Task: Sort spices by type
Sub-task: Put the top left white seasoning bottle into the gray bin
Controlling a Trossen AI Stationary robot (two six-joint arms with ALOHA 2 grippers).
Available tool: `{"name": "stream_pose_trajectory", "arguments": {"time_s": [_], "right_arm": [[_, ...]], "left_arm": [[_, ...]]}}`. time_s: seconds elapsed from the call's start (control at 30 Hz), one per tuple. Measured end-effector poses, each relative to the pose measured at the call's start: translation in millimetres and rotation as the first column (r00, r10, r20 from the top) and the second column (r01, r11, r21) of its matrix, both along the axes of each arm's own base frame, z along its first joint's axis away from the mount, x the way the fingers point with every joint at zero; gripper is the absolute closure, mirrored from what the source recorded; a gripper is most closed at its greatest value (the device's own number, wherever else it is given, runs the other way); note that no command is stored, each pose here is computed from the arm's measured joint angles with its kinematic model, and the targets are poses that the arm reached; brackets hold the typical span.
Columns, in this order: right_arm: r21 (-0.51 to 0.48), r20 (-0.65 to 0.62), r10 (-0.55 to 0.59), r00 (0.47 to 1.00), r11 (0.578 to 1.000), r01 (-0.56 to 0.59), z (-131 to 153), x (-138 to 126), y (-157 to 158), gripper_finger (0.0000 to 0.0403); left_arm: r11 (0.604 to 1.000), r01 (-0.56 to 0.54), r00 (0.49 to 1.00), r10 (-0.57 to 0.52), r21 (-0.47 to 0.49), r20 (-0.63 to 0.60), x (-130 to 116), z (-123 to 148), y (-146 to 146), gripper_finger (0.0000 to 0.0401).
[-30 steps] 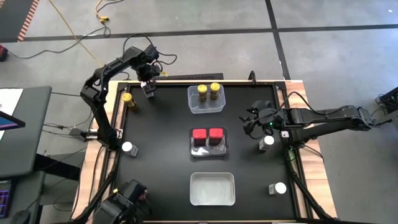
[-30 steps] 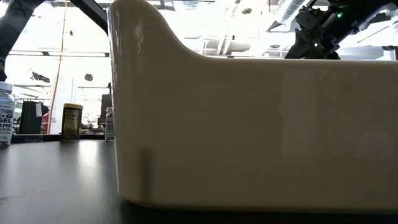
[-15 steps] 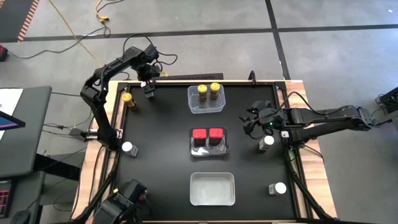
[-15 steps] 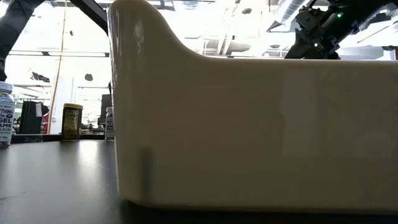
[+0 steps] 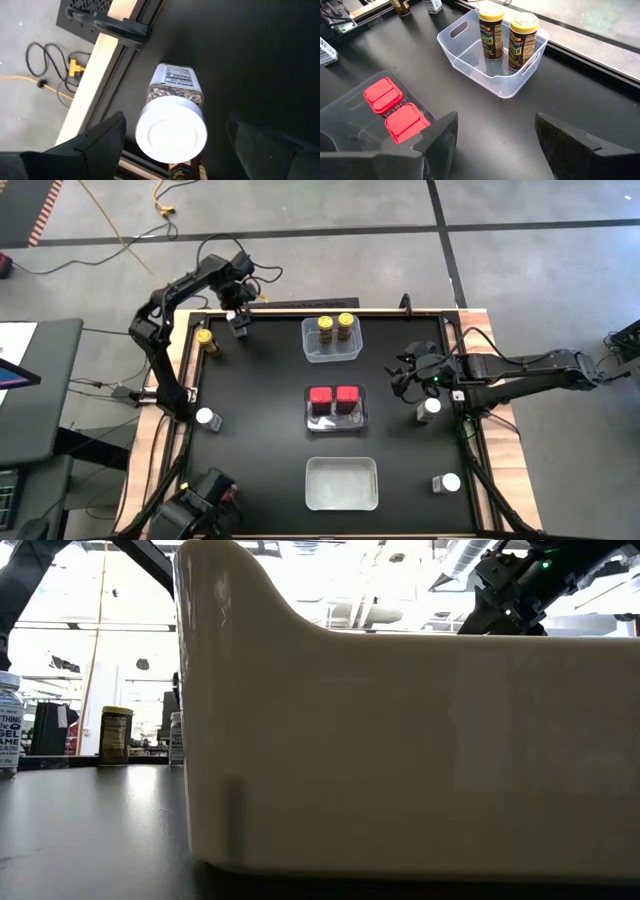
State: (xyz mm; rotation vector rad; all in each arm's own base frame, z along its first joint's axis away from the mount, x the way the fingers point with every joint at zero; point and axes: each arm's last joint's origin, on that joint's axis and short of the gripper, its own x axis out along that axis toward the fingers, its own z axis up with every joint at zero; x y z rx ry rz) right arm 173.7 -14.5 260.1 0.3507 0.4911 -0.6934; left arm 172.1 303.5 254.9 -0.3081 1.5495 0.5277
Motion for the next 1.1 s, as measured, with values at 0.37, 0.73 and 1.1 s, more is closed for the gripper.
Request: {"name": "stream_pose_trajectory", "arguments": {"time_s": [0.37,0.73,1.1], "right_arm": [[-0.005,-0.003,0.003,1.000,1.000,-0.003,0.1,0.0,0.0,0.0112],[-0.005,-0.003,0.003,1.000,1.000,-0.003,0.0,0.0,0.0,0.0112],[-0.004,-0.003,0.004,1.000,1.000,-0.004,0.1,0.0,0.1,0.0112]], "left_arm": [[0.998,-0.056,0.998,0.056,-0.016,0.001,-0.8,-0.1,-1.7,0.0069],[0.999,-0.024,1.000,0.023,-0.039,-0.019,-1.4,-7.1,-4.9,0.0070],[0.998,-0.022,0.999,0.020,-0.058,-0.044,-4.2,-43.2,-11.7,0.0070]]}}
